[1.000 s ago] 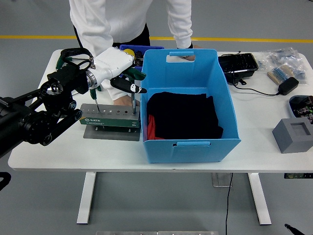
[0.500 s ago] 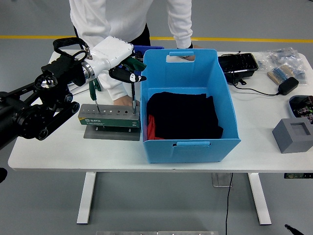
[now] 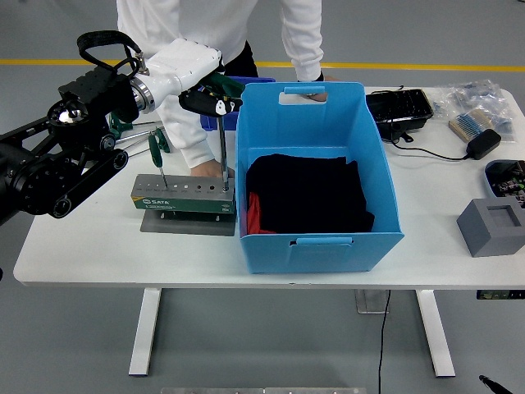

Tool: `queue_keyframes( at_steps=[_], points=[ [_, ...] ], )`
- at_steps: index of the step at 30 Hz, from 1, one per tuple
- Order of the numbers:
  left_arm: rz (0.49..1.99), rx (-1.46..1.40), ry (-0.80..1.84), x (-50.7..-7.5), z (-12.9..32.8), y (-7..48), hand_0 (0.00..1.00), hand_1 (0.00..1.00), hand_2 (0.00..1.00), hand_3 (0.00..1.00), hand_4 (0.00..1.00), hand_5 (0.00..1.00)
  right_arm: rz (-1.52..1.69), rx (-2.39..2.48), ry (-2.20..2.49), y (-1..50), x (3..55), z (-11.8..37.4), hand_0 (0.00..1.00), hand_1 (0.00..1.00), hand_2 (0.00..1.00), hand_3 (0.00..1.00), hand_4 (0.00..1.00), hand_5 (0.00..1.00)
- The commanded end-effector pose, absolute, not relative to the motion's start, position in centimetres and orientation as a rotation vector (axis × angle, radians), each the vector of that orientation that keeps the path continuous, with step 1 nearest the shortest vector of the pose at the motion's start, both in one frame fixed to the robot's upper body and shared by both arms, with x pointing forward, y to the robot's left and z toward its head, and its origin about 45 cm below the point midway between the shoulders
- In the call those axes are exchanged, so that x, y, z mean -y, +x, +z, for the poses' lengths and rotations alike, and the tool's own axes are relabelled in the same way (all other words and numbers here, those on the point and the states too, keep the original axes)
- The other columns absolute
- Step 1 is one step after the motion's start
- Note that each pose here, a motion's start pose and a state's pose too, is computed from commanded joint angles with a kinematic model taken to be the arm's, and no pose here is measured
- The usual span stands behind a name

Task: Lift tool from toolbox,place it in box,lift tool from toolbox,place it in box

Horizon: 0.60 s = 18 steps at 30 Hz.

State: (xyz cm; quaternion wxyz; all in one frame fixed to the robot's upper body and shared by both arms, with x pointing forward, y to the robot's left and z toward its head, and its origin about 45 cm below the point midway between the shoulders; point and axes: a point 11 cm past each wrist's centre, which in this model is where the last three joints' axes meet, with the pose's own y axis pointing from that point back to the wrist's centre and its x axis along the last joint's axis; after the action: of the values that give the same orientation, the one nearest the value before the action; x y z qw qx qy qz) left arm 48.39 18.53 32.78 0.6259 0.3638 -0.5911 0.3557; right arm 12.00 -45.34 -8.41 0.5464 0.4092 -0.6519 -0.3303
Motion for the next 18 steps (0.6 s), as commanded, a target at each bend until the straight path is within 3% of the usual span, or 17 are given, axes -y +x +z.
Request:
queue_keyframes(
  at_steps=[11,18],
  points=[
    [0.83,1.432,0.788,-17.5,37.6,47.7,0.146,0.002,0.006,0.021,0.636,0.495,-0.786,1.54,0.966,11.6,45.3,-8.5,0.621,0.604,0.67,0.567,0.831,0.693],
    [0.836,1.471,0.684,-14.7,39.6,46.4,0.152,0.002,0.009,0.027,0.637,0.498,-0.788,1.534,0.964,11.4,45.3,-8.6,0.621,0.604,0.67,0.567,0.832,0.693]
  ],
)
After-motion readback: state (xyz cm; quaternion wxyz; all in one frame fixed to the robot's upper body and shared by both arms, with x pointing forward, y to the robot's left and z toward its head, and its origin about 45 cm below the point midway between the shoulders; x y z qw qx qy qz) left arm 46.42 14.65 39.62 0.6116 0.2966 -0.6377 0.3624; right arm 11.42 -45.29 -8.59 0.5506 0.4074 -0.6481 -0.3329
